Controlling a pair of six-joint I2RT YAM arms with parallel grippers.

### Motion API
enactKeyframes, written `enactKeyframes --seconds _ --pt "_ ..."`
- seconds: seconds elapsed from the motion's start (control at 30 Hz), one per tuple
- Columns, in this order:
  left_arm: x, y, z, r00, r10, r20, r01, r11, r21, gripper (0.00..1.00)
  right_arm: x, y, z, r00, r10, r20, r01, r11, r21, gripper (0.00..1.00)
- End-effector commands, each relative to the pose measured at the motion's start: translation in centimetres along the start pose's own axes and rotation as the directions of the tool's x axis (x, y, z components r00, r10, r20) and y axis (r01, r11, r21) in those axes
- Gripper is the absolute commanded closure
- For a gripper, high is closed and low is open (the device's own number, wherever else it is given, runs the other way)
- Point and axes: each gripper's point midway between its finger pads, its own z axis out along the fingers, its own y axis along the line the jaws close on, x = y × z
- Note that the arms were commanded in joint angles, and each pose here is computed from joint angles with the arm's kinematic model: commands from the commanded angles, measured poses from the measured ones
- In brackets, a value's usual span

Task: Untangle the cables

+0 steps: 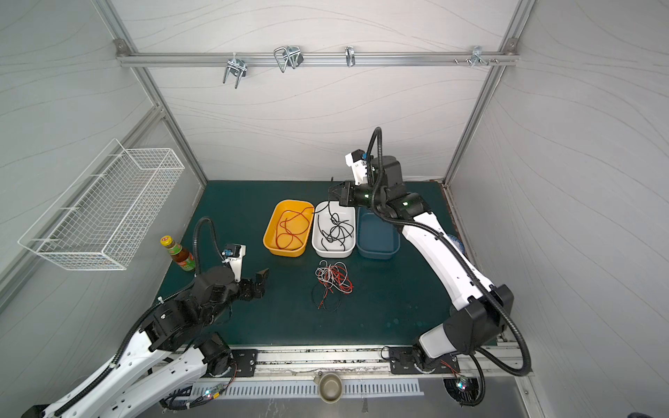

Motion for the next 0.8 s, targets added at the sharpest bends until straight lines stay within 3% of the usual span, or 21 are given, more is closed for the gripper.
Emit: enactKeyframes --seconds 0.0,0.3,0.77 --pt "-1.2 -0.2 -0.4 0.997 -0.030 0.071 0.028 0.999 0.023 0.00 -0.6 -0.4 1.3 0.999 -0.051 0.002 0.051 0.999 -0.001 1.00" --pt "-1.1 -0.3 0.1 0.999 -0.009 0.053 0.009 1.000 0.013 0.00 0.5 -4.4 5.0 0.998 -0.043 -0.036 0.045 0.998 0.042 1.00" --pt "-0.8 -0.4 0.4 0.999 0.002 0.042 -0.002 1.000 0.010 0.00 4.6 -11.6 7.5 0.987 0.130 -0.092 -0.124 0.990 0.067 1.00"
